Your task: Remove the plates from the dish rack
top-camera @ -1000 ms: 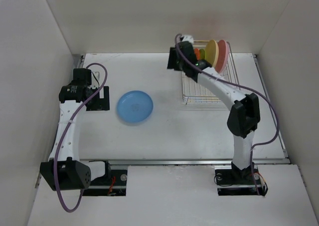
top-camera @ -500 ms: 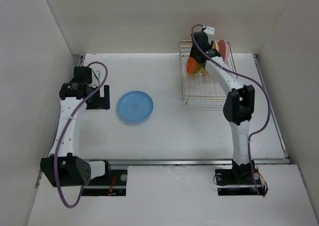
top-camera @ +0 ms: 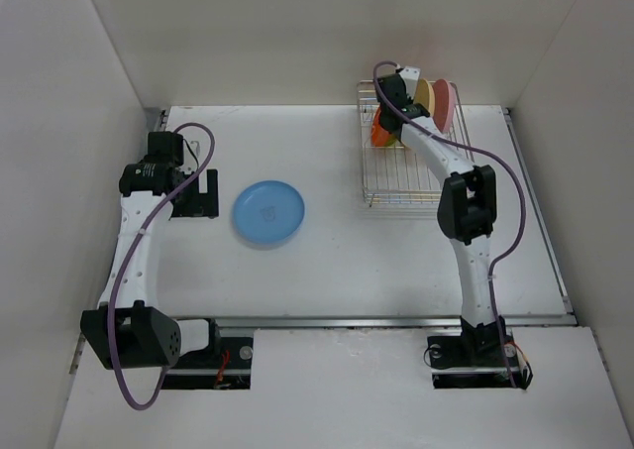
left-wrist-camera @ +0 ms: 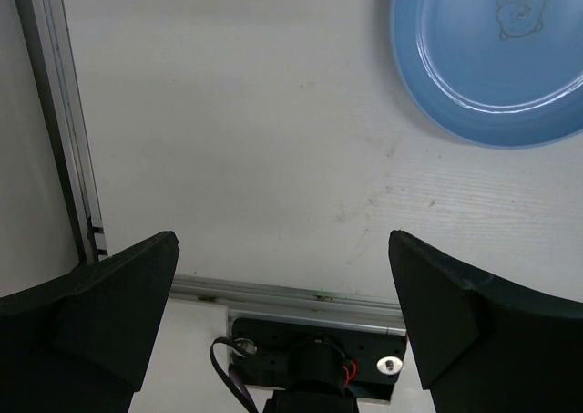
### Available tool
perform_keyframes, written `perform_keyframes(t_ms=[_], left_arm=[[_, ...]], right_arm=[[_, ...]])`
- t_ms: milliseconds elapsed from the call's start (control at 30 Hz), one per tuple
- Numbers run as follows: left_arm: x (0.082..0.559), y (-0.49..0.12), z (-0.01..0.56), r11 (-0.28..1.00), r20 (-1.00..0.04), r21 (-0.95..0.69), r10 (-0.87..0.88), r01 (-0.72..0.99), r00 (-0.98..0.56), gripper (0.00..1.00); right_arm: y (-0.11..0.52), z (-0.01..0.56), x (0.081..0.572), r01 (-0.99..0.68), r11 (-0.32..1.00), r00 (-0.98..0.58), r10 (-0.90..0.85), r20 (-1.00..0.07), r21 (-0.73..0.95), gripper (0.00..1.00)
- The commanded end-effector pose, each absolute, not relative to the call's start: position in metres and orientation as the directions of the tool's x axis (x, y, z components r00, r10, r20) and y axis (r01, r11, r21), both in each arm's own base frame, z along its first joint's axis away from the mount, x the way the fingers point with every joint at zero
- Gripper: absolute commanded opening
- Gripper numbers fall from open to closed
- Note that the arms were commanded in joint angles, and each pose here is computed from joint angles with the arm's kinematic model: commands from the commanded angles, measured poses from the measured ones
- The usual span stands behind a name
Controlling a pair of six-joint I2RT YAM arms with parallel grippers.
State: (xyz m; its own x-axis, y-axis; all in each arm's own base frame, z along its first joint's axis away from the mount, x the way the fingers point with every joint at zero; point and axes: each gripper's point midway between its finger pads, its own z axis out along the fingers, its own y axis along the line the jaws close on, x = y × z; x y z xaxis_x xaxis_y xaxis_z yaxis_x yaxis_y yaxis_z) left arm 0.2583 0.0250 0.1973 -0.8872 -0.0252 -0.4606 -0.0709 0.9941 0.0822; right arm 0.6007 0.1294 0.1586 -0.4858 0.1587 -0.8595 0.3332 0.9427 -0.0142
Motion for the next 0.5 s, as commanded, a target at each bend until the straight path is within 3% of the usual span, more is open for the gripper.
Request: perform_keyframes(t_ms=[0,100,467], left_arm=[[0.261,0.028,0.210,0.993,-0.488,0.092,-0.022,-0.076,-0.873,1.00],[0.259,0.028,0.207,0.993,-0.480,0.092,-0.022,-0.075,-0.877,1.00],[0.261,0.017,0.227,0.999,-0.523,0.045,0.007,-0.020,-0.852,1.00]], right_arm=[[0.131,0.185,0.606,0.356,0.934,-0.418,0.178,-0.891,0.019,0.02],[0.120,0.205,0.597,0.391,0.920,-0.381,0.180,-0.907,0.019,0.00],[0.103,0.392,0.522,0.404,0.907,-0.073,0.166,-0.983,0.123,0.00]])
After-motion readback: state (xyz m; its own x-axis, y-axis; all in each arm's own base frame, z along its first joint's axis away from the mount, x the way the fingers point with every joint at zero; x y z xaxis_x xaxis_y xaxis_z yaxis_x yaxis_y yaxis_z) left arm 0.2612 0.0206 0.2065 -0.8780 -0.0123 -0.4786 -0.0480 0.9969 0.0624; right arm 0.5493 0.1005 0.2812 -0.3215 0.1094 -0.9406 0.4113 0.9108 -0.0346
